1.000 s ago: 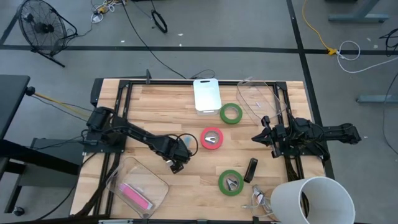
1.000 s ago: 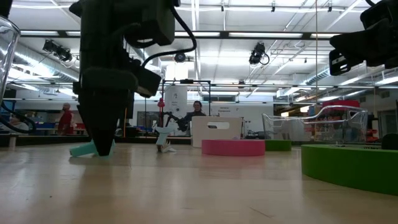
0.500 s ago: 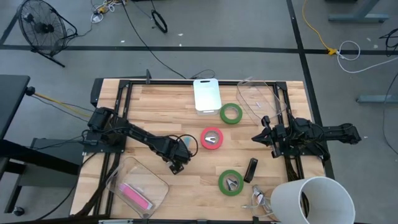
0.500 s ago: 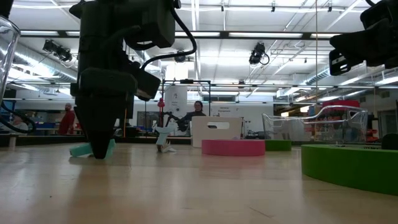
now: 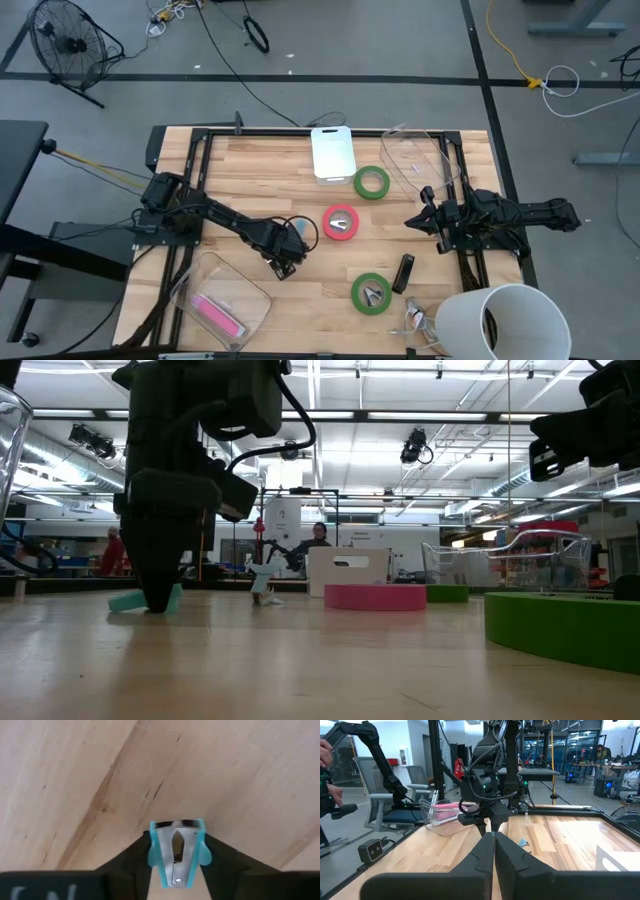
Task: Pick and place Stapler, Stapler remover, tape
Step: Put the green staple remover into the white bin
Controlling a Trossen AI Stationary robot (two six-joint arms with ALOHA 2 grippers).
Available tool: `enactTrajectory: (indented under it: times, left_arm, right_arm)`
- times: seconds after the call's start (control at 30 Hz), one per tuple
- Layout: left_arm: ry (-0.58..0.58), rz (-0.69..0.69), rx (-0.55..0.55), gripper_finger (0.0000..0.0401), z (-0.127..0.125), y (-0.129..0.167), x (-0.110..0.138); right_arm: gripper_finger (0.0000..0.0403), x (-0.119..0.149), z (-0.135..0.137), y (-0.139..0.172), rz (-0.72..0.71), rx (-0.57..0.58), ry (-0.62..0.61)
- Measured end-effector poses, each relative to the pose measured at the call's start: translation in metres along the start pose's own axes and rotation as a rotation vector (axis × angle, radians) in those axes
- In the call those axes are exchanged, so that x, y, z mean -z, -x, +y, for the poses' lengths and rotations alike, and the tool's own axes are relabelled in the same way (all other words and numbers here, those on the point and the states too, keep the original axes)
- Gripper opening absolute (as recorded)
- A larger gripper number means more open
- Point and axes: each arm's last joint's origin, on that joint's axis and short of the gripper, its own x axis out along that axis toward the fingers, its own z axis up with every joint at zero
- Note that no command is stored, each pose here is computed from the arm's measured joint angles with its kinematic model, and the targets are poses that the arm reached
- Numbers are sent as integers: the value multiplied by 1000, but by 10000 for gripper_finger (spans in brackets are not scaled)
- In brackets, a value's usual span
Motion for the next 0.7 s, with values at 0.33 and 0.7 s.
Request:
enactTrajectory:
  times: [0.33,0.7]
  left_arm:
    - [-3,0,-3,102,0,1,0]
    - [-72,-49,7,97,-8,33,-24]
  right_arm:
    - [20,0,0,0,0,0,0]
    - [20,0,0,0,0,0,0]
